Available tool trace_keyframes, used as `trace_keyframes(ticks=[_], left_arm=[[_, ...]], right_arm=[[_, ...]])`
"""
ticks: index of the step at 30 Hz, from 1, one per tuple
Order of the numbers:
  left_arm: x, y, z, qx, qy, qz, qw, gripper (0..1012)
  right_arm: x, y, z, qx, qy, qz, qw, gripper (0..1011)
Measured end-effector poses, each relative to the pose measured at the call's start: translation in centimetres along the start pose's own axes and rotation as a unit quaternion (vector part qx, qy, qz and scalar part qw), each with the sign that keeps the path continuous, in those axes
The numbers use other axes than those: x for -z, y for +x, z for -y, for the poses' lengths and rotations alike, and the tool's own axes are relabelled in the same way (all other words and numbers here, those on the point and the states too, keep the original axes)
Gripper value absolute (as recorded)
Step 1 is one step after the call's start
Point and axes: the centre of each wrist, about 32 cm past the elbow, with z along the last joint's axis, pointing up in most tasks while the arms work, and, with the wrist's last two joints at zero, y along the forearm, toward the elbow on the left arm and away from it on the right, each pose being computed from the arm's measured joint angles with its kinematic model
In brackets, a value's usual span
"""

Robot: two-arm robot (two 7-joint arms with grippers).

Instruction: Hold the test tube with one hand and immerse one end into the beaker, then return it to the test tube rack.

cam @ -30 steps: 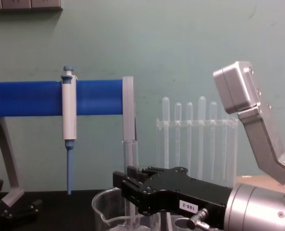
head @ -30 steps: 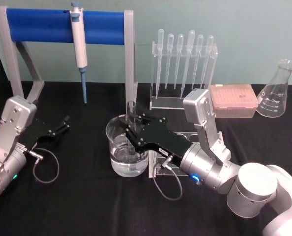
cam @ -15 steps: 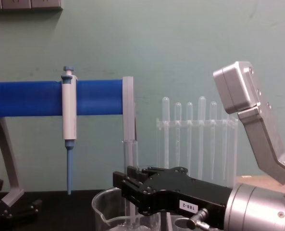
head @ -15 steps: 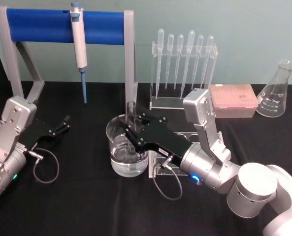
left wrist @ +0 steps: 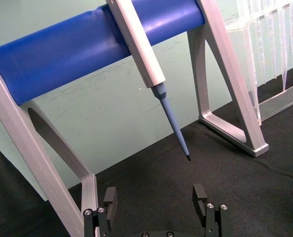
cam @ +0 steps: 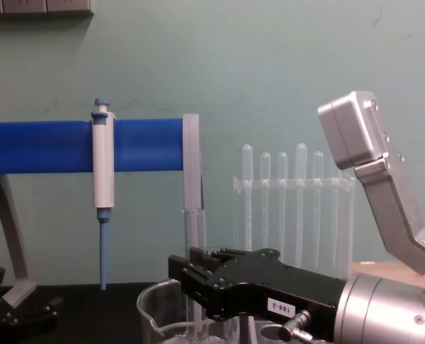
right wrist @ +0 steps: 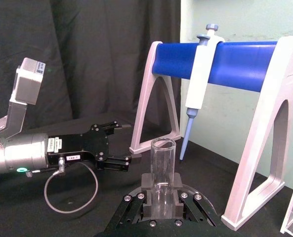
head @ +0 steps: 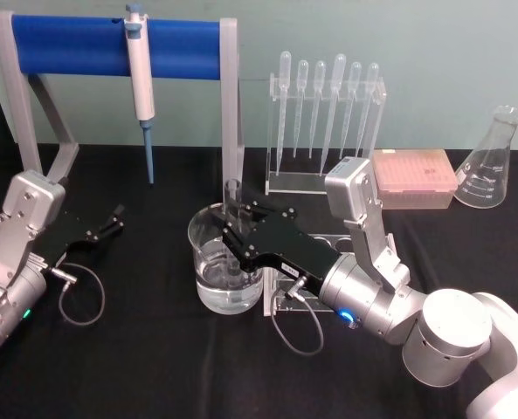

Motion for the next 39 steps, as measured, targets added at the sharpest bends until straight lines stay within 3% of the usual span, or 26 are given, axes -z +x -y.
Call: trace_keyframes(ticks=[39], left_arm=[[0.00, 0.00, 0.00, 0.000, 0.000, 0.000, 1.0000, 1000]], right_arm=[[-0.03, 0.00, 0.00, 0.000, 0.000, 0.000, 1.0000, 227]])
